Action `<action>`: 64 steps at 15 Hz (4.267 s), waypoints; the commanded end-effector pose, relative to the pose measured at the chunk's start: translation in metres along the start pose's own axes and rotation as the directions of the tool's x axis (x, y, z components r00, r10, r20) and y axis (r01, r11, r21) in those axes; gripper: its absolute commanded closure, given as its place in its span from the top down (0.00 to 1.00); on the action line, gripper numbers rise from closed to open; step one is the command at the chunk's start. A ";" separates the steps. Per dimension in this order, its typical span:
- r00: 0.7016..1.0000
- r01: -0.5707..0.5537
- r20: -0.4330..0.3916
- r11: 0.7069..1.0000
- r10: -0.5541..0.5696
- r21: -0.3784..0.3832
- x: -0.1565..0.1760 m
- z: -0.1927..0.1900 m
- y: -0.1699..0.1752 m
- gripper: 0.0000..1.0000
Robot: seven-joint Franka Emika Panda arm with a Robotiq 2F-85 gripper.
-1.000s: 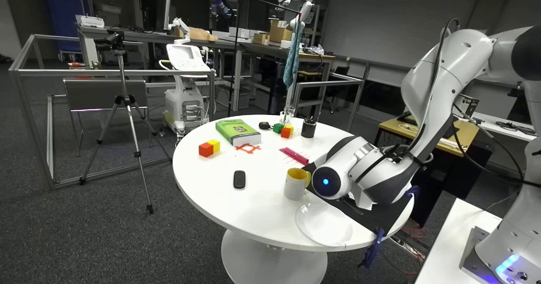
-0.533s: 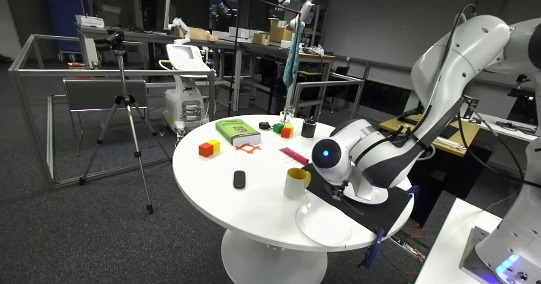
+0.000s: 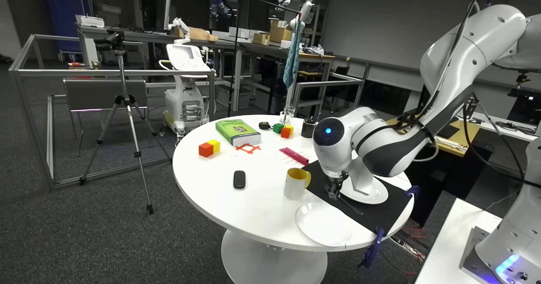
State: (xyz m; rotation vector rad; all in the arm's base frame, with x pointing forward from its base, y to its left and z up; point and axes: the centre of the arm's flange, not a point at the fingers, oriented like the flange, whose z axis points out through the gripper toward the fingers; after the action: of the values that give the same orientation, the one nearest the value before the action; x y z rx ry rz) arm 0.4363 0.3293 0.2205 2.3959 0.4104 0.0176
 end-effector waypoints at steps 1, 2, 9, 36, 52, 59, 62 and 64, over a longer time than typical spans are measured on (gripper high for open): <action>1.000 -0.023 -0.013 0.994 0.024 0.104 -0.009 -0.007 0.016 1.00; 0.999 -0.034 -0.011 0.991 0.036 0.131 -0.009 -0.006 0.018 1.00; 0.988 -0.148 0.015 0.939 0.151 0.312 -0.008 0.017 0.044 1.00; 0.990 0.015 -0.108 0.699 0.089 0.715 -0.022 0.143 0.155 1.00; 0.957 0.237 -0.287 0.472 0.037 0.849 0.012 0.125 0.158 1.00; 0.962 0.256 -0.274 0.327 0.010 0.910 0.008 0.139 0.168 1.00; 0.966 0.237 -0.258 0.355 0.012 0.904 0.005 0.141 0.163 1.00; 0.968 0.231 -0.252 0.357 0.013 0.905 0.005 0.144 0.164 1.00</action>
State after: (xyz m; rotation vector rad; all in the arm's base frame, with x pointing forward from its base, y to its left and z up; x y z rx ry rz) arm 0.5057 0.1219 0.2167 3.5456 0.8779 -0.0247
